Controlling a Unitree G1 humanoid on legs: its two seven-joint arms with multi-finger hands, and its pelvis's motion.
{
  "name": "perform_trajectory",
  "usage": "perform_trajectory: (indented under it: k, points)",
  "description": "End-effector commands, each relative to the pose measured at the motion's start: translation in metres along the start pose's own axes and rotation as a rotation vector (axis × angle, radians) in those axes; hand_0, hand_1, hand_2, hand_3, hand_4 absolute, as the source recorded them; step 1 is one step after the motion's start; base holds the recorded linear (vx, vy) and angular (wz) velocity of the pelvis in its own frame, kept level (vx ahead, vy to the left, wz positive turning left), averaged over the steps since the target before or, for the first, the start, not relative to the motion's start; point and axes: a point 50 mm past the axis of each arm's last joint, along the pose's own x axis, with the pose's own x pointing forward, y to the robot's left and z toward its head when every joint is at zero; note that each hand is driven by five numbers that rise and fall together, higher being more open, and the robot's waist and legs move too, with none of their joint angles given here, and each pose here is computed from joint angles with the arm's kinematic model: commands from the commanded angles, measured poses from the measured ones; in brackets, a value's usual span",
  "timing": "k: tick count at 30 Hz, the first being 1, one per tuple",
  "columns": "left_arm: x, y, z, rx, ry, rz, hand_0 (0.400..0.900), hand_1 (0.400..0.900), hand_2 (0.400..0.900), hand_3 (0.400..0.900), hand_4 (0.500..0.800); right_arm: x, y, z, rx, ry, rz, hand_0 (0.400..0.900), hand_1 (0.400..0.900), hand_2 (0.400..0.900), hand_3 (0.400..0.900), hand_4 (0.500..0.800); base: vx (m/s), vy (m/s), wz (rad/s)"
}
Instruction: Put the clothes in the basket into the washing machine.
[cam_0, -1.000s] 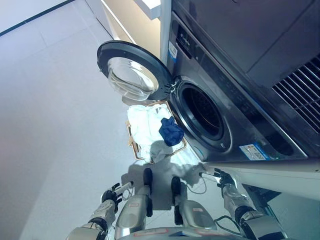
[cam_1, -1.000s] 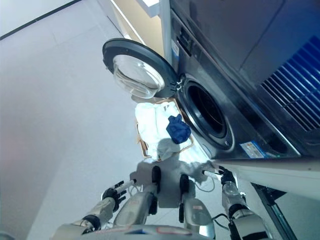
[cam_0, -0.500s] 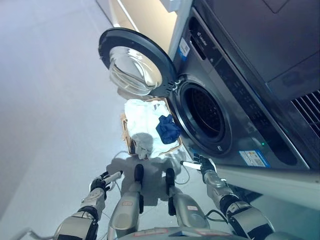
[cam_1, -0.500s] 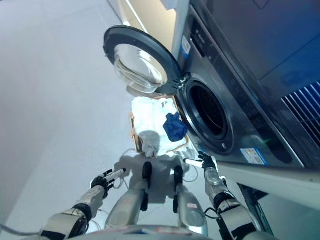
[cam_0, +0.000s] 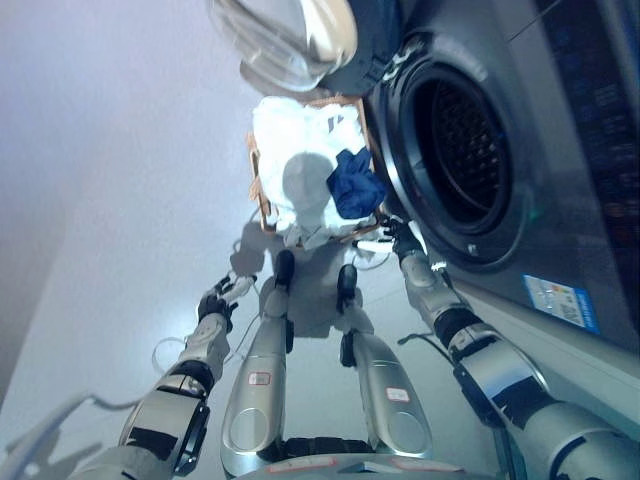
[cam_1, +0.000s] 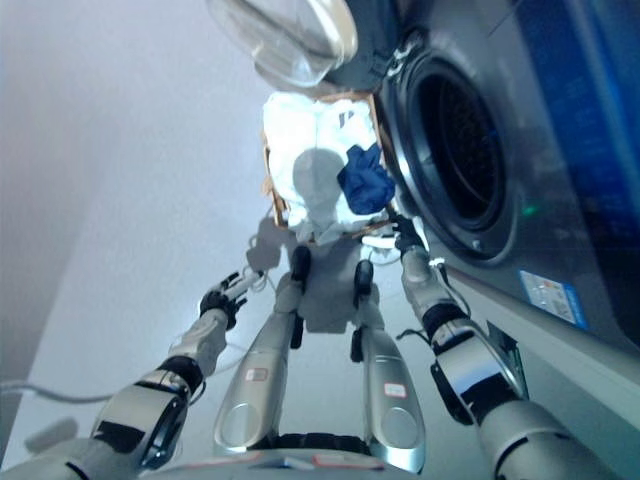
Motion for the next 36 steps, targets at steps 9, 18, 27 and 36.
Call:
perform_trajectory:
  k: [9, 18, 27, 36]
  points:
    - [-0.004, -0.021, 0.071, -0.106, -0.325, 0.019, 0.9, 0.9, 0.9, 0.9, 0.8, 0.01, -0.07, 0.089, -0.038, -0.325, -0.379, 0.9, 0.9, 0.9, 0.9, 0.8, -0.032, -0.002, 0.13]
    - [-0.02, -0.048, 0.108, -0.183, -0.489, -0.116, 0.9, 0.9, 0.9, 0.9, 0.8, 0.012, -0.104, 0.107, 0.0, -0.32, -0.441, 0.9, 0.9, 0.9, 0.9, 0.8, -0.014, -0.012, 0.12]
    - [-0.02, -0.059, 0.094, -0.164, -0.431, -0.176, 0.9, 0.9, 0.9, 0.9, 0.8, 0.017, -0.113, 0.097, -0.029, -0.216, -0.367, 0.9, 0.9, 0.9, 0.9, 0.8, 0.01, -0.001, 0.03]
    - [-0.016, -0.056, 0.096, -0.167, -0.418, -0.14, 0.9, 0.9, 0.9, 0.9, 0.8, 0.015, -0.107, 0.1, -0.039, -0.262, -0.393, 0.4, 0.4, 0.4, 0.4, 0.5, 0.0, 0.0, 0.0]
